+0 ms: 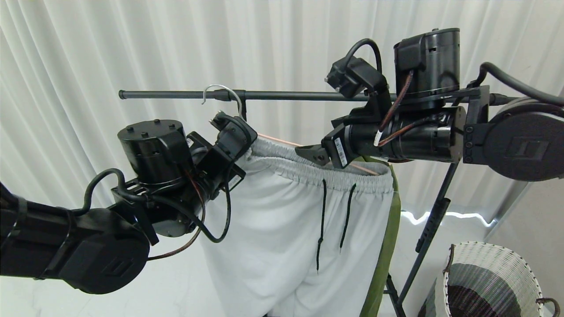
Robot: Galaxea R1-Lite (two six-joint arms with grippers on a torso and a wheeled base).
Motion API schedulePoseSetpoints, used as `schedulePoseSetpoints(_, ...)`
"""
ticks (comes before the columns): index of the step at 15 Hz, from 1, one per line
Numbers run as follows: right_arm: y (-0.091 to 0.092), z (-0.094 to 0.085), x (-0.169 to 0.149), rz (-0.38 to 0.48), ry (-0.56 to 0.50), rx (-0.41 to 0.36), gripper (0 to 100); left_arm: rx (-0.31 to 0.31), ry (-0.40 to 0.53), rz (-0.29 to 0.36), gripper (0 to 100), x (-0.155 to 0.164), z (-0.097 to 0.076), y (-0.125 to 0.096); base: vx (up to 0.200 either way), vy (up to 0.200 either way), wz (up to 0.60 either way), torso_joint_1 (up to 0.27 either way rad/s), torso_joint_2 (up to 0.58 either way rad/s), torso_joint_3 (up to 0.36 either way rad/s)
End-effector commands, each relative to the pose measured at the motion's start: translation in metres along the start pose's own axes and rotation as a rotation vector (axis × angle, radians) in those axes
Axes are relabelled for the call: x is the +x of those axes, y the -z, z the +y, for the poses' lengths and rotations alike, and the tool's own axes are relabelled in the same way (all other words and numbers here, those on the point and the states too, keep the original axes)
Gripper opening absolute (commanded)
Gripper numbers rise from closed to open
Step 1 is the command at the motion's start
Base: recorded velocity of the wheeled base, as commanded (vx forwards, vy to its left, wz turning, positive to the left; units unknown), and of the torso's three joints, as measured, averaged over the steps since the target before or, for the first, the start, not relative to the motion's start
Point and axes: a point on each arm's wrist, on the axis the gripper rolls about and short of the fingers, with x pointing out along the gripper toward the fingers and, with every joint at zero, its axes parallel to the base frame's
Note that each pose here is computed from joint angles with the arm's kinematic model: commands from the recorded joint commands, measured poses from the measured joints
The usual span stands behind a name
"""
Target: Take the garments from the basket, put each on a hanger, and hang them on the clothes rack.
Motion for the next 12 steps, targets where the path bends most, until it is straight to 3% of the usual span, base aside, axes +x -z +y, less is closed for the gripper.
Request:
schedulePoseSetpoints(1,0.006,0.001,0.008,0.015,0.012,-0.01,100,0.001,0.007,-0.002,0,0.0,-0.003,-0.001,0.0,0.0,0.0,0.0,0.0,0.0)
schedulePoseSetpoints(6,0.01,0.001,0.019,0.007,0.045,-0.065,100,0.0,0.012,-0.007,0,-0.001,-0.004,-0.002,0.0,0.0,0.0,0.0,0.0,0.0)
schedulePoseSetpoints(12,0.01,-0.001,0.027,-0.039,0.061,-0.067,100,0.003,0.014,0.003,0,-0.001,-0.006,-0.001,0.0,0.0,0.0,0.0,0.0,0.0)
